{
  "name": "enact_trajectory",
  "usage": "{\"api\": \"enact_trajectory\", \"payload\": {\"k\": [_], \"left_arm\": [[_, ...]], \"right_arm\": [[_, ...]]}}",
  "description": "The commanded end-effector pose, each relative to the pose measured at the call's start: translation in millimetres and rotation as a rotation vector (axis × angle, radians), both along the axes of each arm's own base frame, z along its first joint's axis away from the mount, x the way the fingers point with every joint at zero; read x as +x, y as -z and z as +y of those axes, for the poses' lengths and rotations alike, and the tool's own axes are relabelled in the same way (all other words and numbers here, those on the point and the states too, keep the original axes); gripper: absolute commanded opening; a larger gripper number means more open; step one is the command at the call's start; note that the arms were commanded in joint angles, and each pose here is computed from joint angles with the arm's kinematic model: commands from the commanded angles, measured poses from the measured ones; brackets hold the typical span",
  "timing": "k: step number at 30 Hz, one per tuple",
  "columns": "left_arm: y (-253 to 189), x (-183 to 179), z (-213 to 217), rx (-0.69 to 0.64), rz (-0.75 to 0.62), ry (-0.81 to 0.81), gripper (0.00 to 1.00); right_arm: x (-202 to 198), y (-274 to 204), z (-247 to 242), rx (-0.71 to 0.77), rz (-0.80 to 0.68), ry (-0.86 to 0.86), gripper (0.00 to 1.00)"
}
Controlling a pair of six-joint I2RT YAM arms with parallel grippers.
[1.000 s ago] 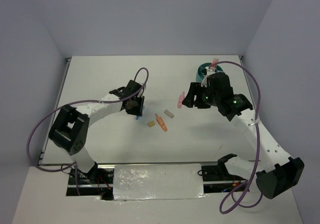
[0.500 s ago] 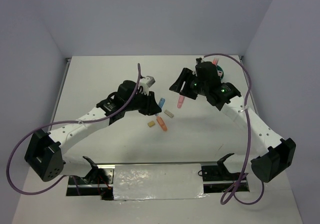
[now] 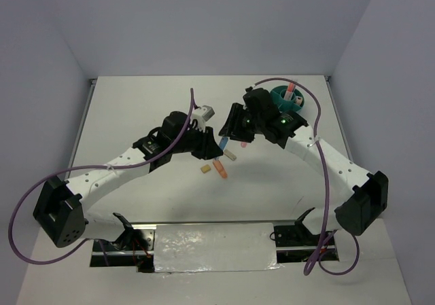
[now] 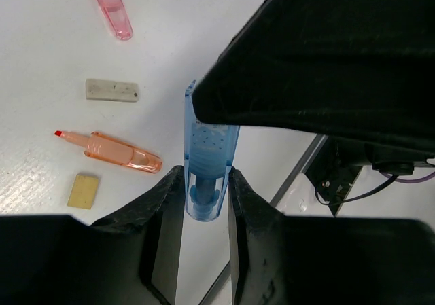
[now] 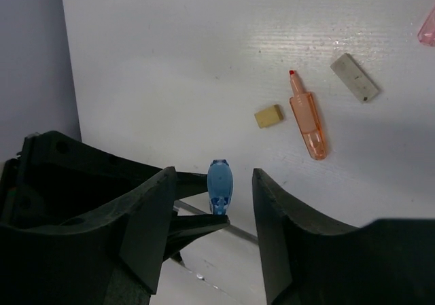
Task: Sort the stationery into containers
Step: Pick up the stationery from the center of the board, then place the stationery in the storage box.
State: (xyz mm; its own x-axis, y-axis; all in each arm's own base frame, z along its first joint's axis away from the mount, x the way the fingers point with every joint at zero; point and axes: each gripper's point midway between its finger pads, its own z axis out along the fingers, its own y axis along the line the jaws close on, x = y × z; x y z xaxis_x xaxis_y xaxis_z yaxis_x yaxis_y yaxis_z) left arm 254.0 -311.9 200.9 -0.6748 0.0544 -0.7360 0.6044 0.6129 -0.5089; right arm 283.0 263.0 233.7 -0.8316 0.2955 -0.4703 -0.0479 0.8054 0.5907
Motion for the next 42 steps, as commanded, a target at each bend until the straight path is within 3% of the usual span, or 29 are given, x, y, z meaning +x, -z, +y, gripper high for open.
{"api": "enact_trajectory", "payload": {"k": [1,3,4,9,12,14,15,17,18,19,21,27,30,31,32,39,42], "left_arm": [[-37.9,4.4,-7.1,-0.084,-0.083,0.001,0.0],[-40.2,5.0,-6.4,-0.088,-0.091,-0.001,0.0],[-41.5,4.6,-7.0,-0.092,-0.092,-0.001,0.0],[-44.0,1.3,-7.0,-0.11,-0.091,0.008,0.02],[-45.7,0.9,-4.8,-0.112,-0.097,-0.001,0.06],[-48.6,1.9,-4.0,-0.114,-0.105,-0.008,0.11],[-49.5,2.7,-3.2,-0.112,-0.114,-0.011,0.13],[-51.2,3.5,-1.3,-0.105,-0.12,-0.018,0.25],[-50.1,4.4,0.0,-0.096,-0.118,-0.026,0.37],[-42.0,8.0,6.3,-0.058,-0.1,-0.067,0.72],[-32.7,15.8,14.2,-0.001,-0.067,-0.133,0.99],[-3.1,24.1,54.4,0.284,0.093,-0.326,0.99],[-7.4,17.4,63.1,0.31,0.112,-0.337,0.99],[-9.6,14.1,62.1,0.3,0.117,-0.323,0.99],[-11.1,9.8,63.1,0.295,0.124,-0.316,0.99],[-10.3,-14.1,62.1,0.269,0.199,-0.259,0.99],[-5.4,-18.4,71.1,0.306,0.207,-0.276,0.99]], "right_arm": [[-9.7,-4.4,7.2,-0.01,-0.002,-0.034,0.52],[-14.3,0.0,9.2,-0.021,0.015,-0.045,0.5],[-16.6,3.5,10.7,-0.015,0.024,-0.057,0.43],[-19.5,9.5,13.0,0.0,0.032,-0.069,0.3],[-18.8,8.7,15.4,0.001,0.029,-0.084,0.16],[-17.1,6.6,18.6,0.013,0.013,-0.101,0.02],[-17.9,8.4,19.2,0.024,0.019,-0.111,0.0],[-13.0,2.6,22.2,0.052,-0.018,-0.122,0.0],[-10.0,0.9,21.2,0.055,-0.036,-0.122,0.0],[-1.9,-4.9,19.1,0.046,-0.09,-0.13,0.0],[18.6,-18.3,4.2,-0.009,-0.187,-0.09,0.0],[111.2,-42.6,-84.6,-0.358,-0.54,-0.034,0.0],[156.0,-41.1,-129.4,-0.59,-0.573,-0.027,0.0],[174.2,-20.6,-145.3,-0.657,-0.523,-0.031,0.0],[185.5,-36.4,-154.1,-0.69,-0.545,-0.048,0.0],[243.4,-39.4,-201.0,-0.866,-0.529,0.018,0.0],[261.5,-29.6,-218.0,-0.829,-0.502,0.05,0.0]]}}
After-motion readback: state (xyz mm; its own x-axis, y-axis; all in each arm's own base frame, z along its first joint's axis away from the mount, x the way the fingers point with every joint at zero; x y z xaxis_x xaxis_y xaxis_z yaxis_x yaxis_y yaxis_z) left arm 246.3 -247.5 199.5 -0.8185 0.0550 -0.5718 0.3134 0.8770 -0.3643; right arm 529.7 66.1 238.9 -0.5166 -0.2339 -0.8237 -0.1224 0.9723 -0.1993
